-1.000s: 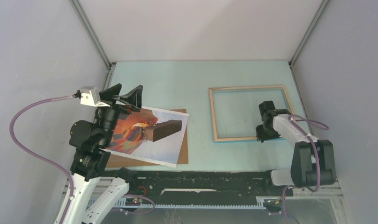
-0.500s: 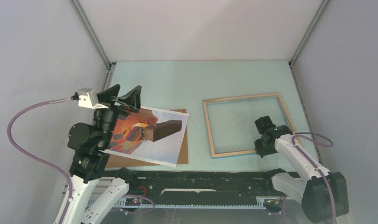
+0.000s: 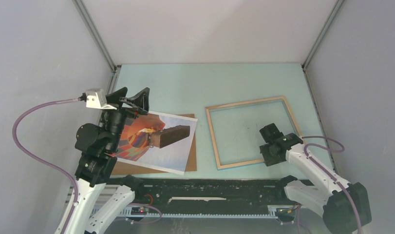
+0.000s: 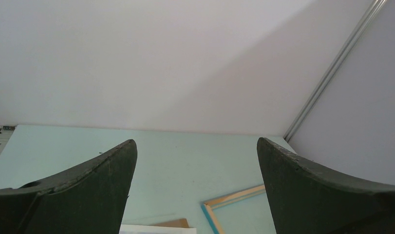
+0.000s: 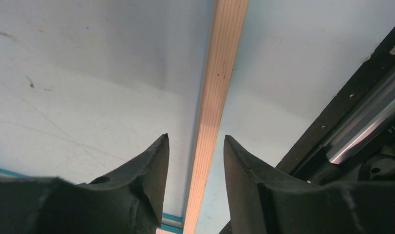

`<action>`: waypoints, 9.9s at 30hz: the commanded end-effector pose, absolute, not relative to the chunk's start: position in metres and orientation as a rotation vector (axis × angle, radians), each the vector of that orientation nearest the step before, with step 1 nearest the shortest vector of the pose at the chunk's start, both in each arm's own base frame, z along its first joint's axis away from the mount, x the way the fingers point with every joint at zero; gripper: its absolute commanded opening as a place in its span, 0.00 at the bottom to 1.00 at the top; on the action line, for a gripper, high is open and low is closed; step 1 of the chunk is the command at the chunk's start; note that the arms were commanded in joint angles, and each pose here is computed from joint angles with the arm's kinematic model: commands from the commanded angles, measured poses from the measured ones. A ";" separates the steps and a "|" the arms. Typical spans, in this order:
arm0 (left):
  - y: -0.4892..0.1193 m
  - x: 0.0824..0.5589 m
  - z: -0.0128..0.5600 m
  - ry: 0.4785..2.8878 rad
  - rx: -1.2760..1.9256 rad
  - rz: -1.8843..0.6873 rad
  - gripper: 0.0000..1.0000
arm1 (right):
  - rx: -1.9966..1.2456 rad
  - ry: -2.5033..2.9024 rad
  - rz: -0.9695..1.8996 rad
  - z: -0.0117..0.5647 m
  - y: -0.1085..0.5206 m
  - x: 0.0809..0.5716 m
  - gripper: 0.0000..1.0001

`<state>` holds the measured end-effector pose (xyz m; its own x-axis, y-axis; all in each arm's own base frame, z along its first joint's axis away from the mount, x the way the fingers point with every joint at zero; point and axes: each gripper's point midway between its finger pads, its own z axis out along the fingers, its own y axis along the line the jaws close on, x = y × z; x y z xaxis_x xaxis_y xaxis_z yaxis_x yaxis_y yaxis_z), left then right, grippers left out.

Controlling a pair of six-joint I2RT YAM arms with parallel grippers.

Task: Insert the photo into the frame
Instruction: Move the photo frame to the center of the board, then move the photo frame item to the center of the board, then pick up the photo frame item at the center of the board.

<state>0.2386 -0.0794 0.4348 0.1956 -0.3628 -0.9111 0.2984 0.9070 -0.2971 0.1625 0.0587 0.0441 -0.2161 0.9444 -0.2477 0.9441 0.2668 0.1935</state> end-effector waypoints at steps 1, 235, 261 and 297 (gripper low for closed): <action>-0.082 0.250 0.420 1.329 -0.067 -0.447 1.00 | 1.701 2.181 0.055 0.056 0.060 0.167 0.57; -0.176 0.442 0.069 2.427 -0.376 -0.603 1.00 | 0.517 2.720 0.802 0.037 0.031 0.366 0.00; -0.195 0.391 0.094 2.351 -0.419 -1.020 0.88 | 0.451 2.688 0.857 0.047 0.046 0.371 0.00; -0.190 0.357 0.067 2.456 -0.468 -0.930 1.00 | 0.419 2.663 0.898 0.055 0.055 0.374 0.00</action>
